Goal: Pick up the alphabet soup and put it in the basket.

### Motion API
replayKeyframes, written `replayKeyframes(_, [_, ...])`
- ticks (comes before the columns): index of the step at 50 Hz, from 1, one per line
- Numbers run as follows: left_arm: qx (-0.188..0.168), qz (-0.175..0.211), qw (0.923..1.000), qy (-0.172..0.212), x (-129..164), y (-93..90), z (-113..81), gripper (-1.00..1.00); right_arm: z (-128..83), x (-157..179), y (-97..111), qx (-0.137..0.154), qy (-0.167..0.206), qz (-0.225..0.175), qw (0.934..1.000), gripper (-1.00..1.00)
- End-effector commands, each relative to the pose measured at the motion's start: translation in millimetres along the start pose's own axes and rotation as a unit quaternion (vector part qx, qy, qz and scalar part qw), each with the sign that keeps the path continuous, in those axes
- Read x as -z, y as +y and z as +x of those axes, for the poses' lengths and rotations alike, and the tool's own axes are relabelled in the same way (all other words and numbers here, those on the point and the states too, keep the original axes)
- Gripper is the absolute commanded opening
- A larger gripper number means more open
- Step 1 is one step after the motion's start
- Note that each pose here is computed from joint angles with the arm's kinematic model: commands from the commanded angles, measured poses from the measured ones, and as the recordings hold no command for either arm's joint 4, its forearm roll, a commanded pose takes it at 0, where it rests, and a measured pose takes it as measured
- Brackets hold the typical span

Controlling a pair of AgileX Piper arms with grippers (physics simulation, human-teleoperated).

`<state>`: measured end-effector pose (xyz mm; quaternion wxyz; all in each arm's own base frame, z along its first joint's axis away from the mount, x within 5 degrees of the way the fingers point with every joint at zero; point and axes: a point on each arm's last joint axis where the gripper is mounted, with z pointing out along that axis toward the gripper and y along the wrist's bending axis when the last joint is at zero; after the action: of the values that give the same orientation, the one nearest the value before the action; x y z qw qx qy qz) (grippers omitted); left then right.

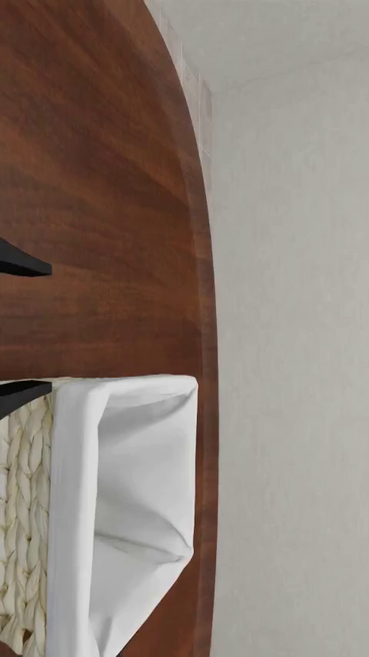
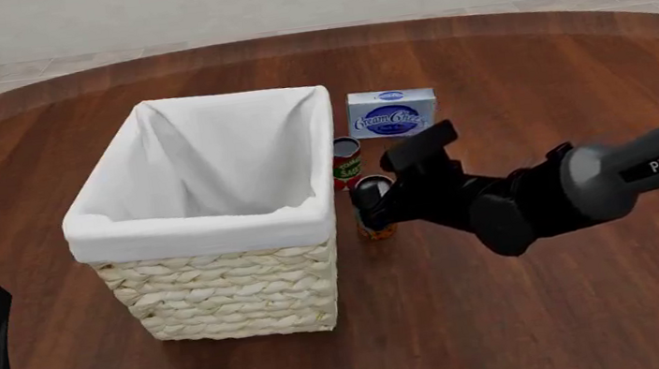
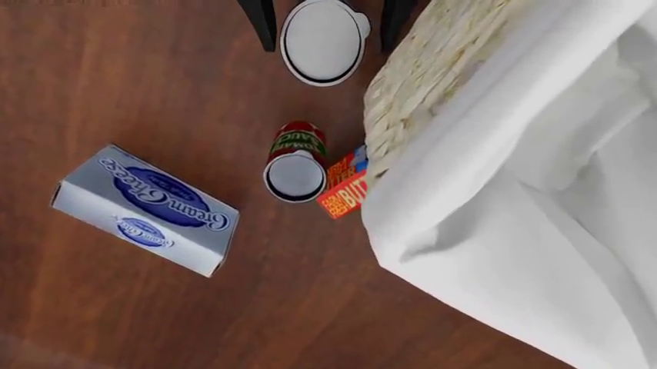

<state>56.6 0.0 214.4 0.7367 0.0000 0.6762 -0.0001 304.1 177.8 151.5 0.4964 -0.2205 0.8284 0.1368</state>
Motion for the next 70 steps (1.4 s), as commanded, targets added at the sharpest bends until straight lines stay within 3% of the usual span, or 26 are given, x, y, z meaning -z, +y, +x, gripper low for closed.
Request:
replayKeyframes(1, [0.0,0.0,1.0,0.0,0.0,0.0,0.0,1.0,2.7,-2.2,0.1,-0.004,0.002,0.0,1.0,1.0])
replayKeyframes(70, [0.0,0.0,1.0,0.0,0.0,0.0,0.0,1.0,14.4,-11.9,-1.7,-0.02,0.009,0.002,0.9998,1.0])
